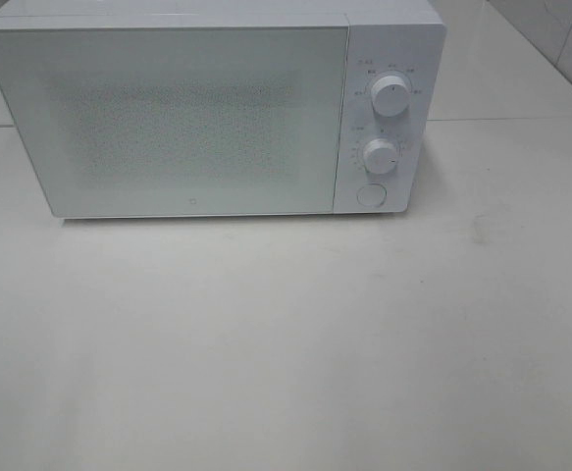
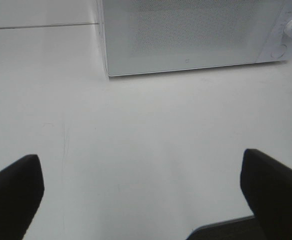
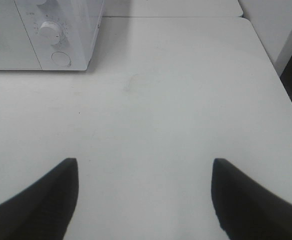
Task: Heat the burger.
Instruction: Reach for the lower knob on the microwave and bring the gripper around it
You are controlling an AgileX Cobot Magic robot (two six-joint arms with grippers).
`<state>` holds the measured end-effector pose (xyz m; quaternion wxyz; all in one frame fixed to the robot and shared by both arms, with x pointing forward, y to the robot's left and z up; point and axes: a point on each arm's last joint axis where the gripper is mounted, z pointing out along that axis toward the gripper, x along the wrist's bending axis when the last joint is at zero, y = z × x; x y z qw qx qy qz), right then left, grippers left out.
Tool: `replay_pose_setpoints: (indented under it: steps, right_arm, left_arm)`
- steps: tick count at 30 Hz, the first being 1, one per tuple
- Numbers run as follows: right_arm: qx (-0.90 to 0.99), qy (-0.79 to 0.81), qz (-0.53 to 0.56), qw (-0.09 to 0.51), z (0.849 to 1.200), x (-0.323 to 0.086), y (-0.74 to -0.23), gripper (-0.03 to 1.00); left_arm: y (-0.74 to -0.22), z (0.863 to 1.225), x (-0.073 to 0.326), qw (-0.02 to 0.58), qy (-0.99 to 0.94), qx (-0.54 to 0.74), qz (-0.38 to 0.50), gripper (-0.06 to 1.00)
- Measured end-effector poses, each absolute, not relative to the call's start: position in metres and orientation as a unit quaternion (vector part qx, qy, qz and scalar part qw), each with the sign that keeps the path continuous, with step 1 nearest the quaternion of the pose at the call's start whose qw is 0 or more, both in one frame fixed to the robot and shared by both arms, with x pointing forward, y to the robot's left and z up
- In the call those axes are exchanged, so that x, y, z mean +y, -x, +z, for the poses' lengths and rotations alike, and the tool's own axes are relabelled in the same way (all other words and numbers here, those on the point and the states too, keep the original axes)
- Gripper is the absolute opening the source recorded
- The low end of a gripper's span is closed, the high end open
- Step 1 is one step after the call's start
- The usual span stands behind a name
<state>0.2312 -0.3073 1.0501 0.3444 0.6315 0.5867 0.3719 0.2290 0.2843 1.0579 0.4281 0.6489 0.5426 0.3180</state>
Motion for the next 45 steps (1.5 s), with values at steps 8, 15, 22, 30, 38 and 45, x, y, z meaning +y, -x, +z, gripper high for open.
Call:
replay_pose_setpoints:
  steps: [8,15,22,30,38,45]
  right_arm:
    - [0.587,-0.632,0.372,0.344,1.05,-0.307,-0.231,0.73]
    - [0.587,-0.632,0.372,0.344,1.05,-0.307,-0.231,0.73]
    - [0.587,-0.632,0.372,0.344,1.05,-0.307,-0.231,0.73]
    - [0.582,-0.626,0.382,0.352,1.065,-0.307,-0.232,0.73]
    - [0.592,-0.63,0.368,0.342,1.073,-0.304,-0.258,0.73]
    - [0.593,-0.622,0.376,0.347,1.08,-0.301,-0.283,0.73]
  left_arm:
    - [-0.229,1.058,0.284,0.428,-0.649,0.543,0.318,0.99]
    - [-0.229,1.058,0.284,0.428,-0.649,0.543,0.318,0.99]
    - [-0.229,1.058,0.284,0.428,-0.649,0.543,0.318,0.99]
    - [-0.229,1.058,0.284,0.428,-0.649,0.543,0.318,0.99]
    - [-0.229,1.058,0.284,0.428,-0.649,0.543,0.318,0.99]
    - [-0.229,1.058,0.284,0.428,-0.649,0.543,0.318,0.99]
